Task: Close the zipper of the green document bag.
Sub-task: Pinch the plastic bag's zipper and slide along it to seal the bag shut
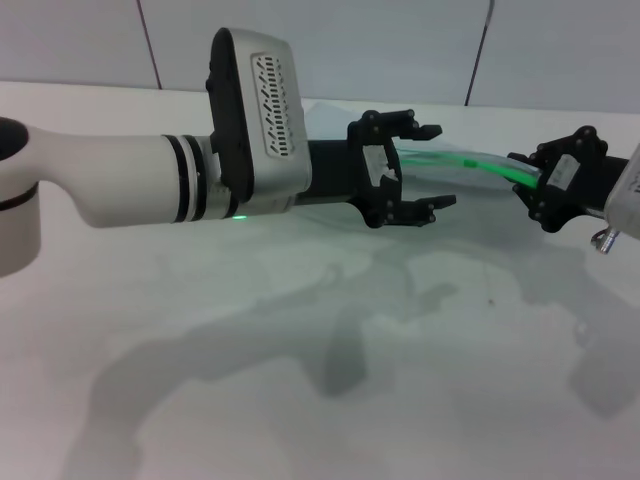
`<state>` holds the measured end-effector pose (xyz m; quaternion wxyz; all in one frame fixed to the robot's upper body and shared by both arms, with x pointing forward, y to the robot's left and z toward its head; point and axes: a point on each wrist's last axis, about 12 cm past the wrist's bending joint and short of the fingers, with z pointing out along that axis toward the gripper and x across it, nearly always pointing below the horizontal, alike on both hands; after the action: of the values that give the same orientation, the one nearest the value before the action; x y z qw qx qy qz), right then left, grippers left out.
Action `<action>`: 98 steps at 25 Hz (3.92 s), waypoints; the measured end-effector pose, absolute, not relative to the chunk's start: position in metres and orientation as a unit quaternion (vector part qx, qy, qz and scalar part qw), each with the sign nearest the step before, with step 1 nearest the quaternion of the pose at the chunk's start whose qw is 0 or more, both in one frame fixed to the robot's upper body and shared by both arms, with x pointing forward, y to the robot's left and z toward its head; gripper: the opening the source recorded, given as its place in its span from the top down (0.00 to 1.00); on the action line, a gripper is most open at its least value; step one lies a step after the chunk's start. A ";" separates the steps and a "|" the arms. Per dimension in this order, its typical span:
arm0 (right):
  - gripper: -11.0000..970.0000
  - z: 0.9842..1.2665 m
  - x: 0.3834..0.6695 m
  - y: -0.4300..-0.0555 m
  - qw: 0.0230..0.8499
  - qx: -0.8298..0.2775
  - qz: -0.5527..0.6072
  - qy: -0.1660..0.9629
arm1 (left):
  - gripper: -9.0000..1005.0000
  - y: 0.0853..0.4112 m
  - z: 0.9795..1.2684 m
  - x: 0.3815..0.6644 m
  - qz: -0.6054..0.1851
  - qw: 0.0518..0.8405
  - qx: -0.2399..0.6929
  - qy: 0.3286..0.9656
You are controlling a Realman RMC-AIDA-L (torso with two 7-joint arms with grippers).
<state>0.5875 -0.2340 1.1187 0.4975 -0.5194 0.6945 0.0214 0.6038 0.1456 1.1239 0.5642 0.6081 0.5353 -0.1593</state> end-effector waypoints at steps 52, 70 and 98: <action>0.92 1.126 0.587 -0.230 0.508 -0.518 0.033 0.688 | 0.28 0.163 1.109 0.594 -0.134 0.624 0.612 0.467; 0.92 1.126 0.587 -0.228 0.508 -0.521 0.034 0.684 | 0.29 0.144 1.115 0.605 -0.123 0.607 0.634 0.463; 0.93 1.120 0.586 -0.228 0.502 -0.521 0.039 0.690 | 0.30 0.138 1.116 0.605 -0.101 0.598 0.633 0.481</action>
<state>0.5858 -0.2279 1.1202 0.5015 -0.5209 0.6896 0.0395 0.6048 0.1381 1.1159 0.5983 0.6325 0.4814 -0.1008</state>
